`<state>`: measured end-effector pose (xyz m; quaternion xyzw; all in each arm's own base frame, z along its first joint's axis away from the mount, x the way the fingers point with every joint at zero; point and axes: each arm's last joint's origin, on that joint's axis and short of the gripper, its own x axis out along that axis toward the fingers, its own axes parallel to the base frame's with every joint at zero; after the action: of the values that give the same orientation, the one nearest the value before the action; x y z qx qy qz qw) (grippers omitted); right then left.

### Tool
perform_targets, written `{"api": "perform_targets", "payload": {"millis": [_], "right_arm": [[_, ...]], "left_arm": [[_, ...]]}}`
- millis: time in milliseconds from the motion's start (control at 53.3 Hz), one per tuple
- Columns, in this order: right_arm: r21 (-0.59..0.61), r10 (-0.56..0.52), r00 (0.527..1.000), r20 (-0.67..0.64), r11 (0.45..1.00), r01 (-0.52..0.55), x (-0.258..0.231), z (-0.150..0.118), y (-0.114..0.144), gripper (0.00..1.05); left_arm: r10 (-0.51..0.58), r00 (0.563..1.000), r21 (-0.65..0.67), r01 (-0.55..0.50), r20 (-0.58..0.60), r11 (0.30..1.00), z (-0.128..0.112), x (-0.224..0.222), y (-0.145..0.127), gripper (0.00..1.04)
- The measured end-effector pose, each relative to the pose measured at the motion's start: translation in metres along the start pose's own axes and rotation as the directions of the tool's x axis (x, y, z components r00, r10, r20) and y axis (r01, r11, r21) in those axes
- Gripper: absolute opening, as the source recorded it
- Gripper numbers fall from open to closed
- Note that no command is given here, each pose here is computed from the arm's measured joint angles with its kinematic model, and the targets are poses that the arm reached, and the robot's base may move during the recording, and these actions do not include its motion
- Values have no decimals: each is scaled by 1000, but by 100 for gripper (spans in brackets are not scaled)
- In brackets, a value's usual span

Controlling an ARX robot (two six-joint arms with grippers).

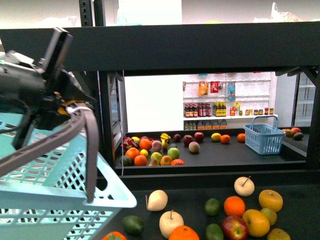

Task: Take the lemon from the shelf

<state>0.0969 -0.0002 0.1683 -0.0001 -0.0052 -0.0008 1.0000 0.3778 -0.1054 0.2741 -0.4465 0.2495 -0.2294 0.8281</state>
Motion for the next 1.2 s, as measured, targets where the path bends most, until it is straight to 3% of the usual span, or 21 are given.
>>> {"api": "perform_targets", "payload": {"millis": [282, 619, 920, 976, 1032, 1201], "right_arm": [[0, 0, 1000, 0, 1000, 0, 0, 0, 0, 97], [0, 0, 1000, 0, 1000, 0, 0, 0, 0, 97], [0, 0, 1000, 0, 1000, 0, 0, 0, 0, 97], [50, -85, 993, -81, 995, 89, 0, -3, 0, 97], [105, -189, 958, -217, 971, 216, 1, -8, -2, 97], [241, -145, 949, -280, 946, 216, 29, 4, -20, 97]], "left_arm": [[-46, 991, 21, 49, -122, 999, -33, 55, -9, 9], [-102, 980, 27, 108, -171, 994, -53, 87, -28, 9], [-125, 973, 14, 130, -196, 991, -68, 97, -28, 9], [-128, 972, 15, 134, -199, 991, -70, 98, -29, 9], [-132, 971, 19, 138, -201, 990, -70, 98, -30, 9], [-132, 971, 19, 138, -200, 990, -71, 98, -30, 9]]}}
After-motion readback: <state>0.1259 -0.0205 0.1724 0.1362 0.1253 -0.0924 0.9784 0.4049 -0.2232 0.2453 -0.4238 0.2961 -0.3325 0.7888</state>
